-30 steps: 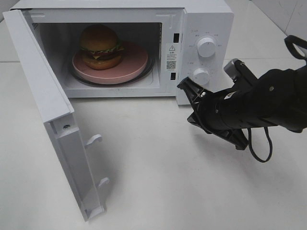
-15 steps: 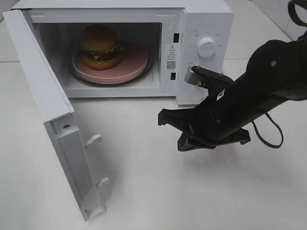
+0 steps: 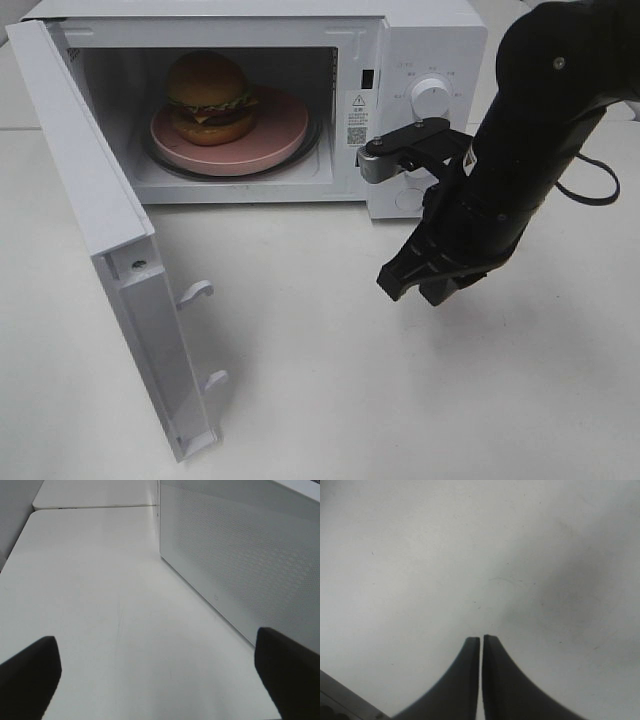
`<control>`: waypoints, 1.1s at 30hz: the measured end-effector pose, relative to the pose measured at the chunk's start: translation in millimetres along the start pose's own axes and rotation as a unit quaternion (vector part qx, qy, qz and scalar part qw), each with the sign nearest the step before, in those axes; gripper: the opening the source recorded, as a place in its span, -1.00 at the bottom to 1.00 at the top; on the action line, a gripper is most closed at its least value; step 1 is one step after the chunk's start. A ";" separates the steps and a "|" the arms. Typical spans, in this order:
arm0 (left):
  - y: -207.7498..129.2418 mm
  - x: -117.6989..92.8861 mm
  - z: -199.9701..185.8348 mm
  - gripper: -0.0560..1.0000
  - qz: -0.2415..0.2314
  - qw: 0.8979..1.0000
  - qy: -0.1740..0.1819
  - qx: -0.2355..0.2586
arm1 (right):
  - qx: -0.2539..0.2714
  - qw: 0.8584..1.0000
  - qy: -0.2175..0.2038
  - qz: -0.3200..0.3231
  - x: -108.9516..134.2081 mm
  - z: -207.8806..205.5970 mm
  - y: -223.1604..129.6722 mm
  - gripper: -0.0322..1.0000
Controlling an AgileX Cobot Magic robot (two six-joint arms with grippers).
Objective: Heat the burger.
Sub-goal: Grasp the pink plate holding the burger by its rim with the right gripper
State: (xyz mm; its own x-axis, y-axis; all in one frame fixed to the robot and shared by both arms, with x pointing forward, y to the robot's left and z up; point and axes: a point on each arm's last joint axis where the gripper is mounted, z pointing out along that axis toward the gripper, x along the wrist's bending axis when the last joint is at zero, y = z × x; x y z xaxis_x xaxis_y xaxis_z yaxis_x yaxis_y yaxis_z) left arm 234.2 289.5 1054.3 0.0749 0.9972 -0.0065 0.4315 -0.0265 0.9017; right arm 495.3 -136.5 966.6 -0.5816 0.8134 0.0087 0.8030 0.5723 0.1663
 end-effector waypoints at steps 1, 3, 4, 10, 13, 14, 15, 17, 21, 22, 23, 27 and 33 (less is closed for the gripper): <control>0.0 0.0 0.0 0.99 0.000 1.000 0.000 0.000 | 0.000 1.000 0.000 0.000 0.0 0.0 0.0 -0.86; 0.0 0.0 0.0 0.99 0.000 1.000 0.000 0.000 | -0.001 0.999 -0.005 -0.046 -1.0 -3.4 2.9 -0.84; 0.0 0.0 0.0 0.99 0.000 1.000 0.000 0.000 | -0.004 0.996 -0.007 -0.090 -1.4 -6.4 5.7 -0.84; 0.0 0.0 0.0 0.99 0.000 1.000 0.000 0.000 | -0.004 0.977 -0.009 -0.213 -1.6 -9.5 8.1 -0.83; 0.0 0.0 0.0 0.99 0.000 1.000 0.000 0.000 | -0.004 0.957 -0.009 -0.291 -1.7 -9.7 8.4 -0.82; 0.0 0.0 0.0 0.99 0.000 1.000 0.000 0.000 | -0.004 0.957 -0.009 -0.291 -1.7 -9.7 8.4 -0.82; 0.0 0.0 0.0 0.99 0.000 1.000 0.000 0.000 | -0.004 0.941 -0.010 -0.339 -1.7 -9.7 8.4 -0.81; 0.0 0.0 0.0 0.99 0.000 1.000 0.000 0.000 | -0.004 0.931 -0.010 -0.365 -1.7 -9.7 8.4 -0.81; 0.0 0.0 0.0 0.99 0.000 1.000 0.000 0.000 | -0.006 0.876 -0.015 -0.482 -2.1 -9.8 9.4 -0.78; 0.0 0.0 0.0 0.99 0.000 1.000 0.000 0.000 | -0.006 0.876 -0.015 -0.482 -2.1 -9.8 9.4 -0.78; 0.0 0.0 0.0 0.99 0.000 1.000 0.000 0.000 | -0.013 0.855 -0.021 -0.517 -2.2 -9.8 11.1 -0.77; 0.0 0.0 0.0 0.99 0.000 1.000 0.000 0.000 | -0.043 0.813 -0.047 -0.579 -2.7 -10.5 18.5 -0.74; 0.0 0.0 0.0 0.99 0.000 1.000 0.000 0.000 | -0.051 0.788 -0.085 -0.607 -6.8 -11.4 23.9 -0.59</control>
State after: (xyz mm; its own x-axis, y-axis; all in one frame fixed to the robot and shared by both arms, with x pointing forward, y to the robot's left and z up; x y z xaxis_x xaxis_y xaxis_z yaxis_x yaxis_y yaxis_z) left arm 234.2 289.5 1054.3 0.0749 0.9972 -0.0065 0.4315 -0.0265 0.9017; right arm 516.9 -129.6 981.7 -0.8803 -0.3206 -0.3496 -0.3522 0.9355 0.0291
